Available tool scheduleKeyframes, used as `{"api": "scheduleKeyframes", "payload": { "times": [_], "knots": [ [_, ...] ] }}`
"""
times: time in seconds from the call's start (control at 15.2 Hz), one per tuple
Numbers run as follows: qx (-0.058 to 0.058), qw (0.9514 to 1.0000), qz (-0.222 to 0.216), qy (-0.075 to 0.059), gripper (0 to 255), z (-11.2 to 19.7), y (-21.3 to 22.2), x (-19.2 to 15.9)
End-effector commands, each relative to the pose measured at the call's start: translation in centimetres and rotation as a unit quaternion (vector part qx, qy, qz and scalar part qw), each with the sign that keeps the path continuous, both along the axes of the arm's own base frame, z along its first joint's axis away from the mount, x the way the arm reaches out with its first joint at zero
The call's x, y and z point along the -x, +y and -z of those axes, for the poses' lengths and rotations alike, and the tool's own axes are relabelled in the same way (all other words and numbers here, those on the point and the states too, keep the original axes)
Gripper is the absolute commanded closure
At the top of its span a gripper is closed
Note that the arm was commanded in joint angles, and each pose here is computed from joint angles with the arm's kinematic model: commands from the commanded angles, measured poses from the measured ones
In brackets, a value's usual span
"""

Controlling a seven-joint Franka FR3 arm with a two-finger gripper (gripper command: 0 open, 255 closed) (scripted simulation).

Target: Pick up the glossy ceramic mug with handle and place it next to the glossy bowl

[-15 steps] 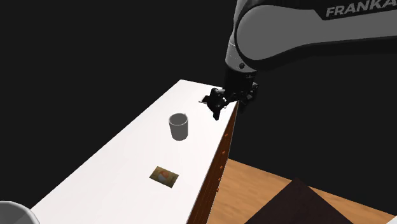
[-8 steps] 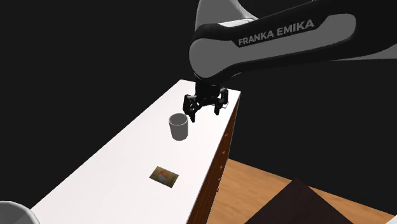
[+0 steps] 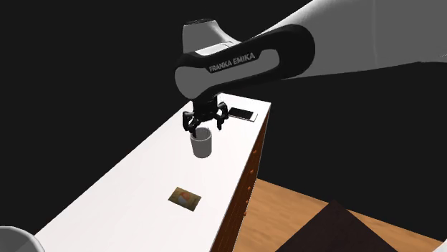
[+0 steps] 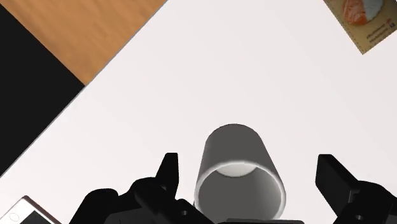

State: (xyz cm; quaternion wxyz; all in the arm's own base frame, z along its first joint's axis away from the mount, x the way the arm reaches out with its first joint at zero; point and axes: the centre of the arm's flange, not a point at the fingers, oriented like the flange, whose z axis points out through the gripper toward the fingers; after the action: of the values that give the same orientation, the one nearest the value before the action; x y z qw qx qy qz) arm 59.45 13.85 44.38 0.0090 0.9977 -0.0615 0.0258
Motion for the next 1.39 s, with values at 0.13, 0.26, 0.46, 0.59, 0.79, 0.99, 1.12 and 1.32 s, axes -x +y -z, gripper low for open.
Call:
{"api": "scheduleKeyframes", "payload": {
  "times": [0.13,0.26,0.46,0.59,0.79,0.99,1.12,1.32],
  "knots": [
    [0.008,0.9999,-0.001,0.005,0,3.1,2.0,-4.1],
    [0.013,0.9999,-0.002,0.008,0,4.4,3.1,-6.2],
    [0.016,0.9998,-0.002,0.01,0,6.1,3.9,-7.9],
    [0.016,0.9998,-0.002,0.01,0,7.1,3.8,-7.9],
    [0.016,0.9998,-0.002,0.01,0,8.7,3.8,-8.0],
    [0.016,0.9998,-0.002,0.01,0,9.5,3.7,-8.0],
    [0.016,0.9998,-0.002,0.01,0,9.5,3.7,-8.0],
    [0.016,0.9998,-0.002,0.01,0,9.5,3.7,-8.0]
  ]
}}
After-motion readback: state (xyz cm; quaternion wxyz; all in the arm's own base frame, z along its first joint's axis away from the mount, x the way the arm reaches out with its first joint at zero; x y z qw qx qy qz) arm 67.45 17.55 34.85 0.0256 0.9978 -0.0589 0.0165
